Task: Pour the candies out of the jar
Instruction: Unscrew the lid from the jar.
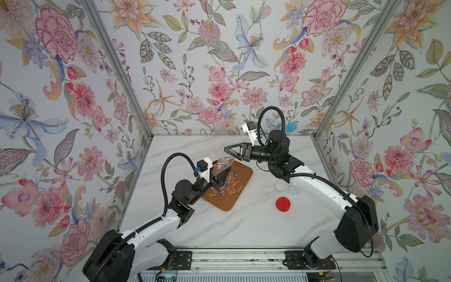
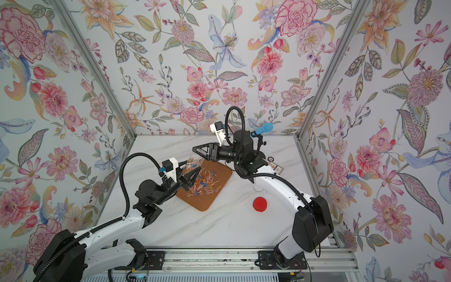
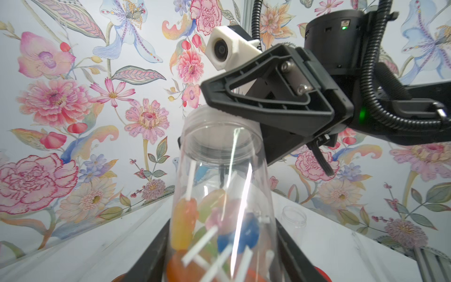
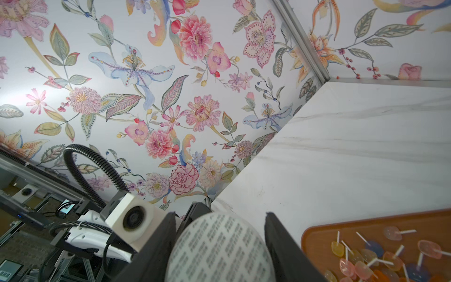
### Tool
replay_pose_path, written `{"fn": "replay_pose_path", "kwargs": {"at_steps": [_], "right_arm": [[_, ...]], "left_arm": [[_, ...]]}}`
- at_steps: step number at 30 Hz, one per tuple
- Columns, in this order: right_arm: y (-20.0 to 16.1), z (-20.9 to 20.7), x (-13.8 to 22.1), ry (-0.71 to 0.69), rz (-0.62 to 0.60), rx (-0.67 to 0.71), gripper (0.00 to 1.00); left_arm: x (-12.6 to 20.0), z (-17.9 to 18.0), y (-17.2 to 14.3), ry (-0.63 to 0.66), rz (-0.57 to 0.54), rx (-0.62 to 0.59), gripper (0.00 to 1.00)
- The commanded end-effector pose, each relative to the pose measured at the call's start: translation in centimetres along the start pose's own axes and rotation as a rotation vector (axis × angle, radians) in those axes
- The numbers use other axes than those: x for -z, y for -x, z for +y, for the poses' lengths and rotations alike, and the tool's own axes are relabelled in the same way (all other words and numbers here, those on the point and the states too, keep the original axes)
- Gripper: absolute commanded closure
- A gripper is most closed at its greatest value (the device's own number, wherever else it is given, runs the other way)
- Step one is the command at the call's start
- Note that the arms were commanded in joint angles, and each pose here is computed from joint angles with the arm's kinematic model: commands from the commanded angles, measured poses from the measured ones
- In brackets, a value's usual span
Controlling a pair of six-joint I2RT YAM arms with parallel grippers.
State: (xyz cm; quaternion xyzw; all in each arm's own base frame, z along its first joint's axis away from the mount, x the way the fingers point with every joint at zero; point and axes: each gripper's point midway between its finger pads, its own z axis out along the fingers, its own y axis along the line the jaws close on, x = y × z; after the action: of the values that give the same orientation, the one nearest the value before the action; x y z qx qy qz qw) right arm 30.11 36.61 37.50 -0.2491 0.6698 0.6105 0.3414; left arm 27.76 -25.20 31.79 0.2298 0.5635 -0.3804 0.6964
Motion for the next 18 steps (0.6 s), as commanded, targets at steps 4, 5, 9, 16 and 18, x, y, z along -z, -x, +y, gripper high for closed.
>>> {"fn": "replay_pose_path", "kwargs": {"at_steps": [4,5,9,16,18], "right_arm": [[-2.0,4.9,0.0,0.191,0.111,0.109,0.8],[-1.8,4.8,0.0,0.178,0.106,0.104,0.78],[0.4,1.9,1.1,0.008,0.022,0.077,0.32],[3.1,-1.7,4.6,-0.259,-0.135,0.004,0.01],[2.8,-2.4,4.7,-0.337,-0.141,-0.027,0.01]], "left_arm": [[-0.6,-5.6,3.3,-0.332,-0.072,0.04,1.0],[-0.7,-5.4,3.2,-0.322,-0.067,0.036,1.0],[-1.0,-4.0,2.7,-0.23,-0.048,0.003,1.0],[-0.5,-0.1,1.1,0.01,0.015,-0.121,1.0],[-0.3,0.9,1.0,0.072,0.026,-0.157,1.0]]}}
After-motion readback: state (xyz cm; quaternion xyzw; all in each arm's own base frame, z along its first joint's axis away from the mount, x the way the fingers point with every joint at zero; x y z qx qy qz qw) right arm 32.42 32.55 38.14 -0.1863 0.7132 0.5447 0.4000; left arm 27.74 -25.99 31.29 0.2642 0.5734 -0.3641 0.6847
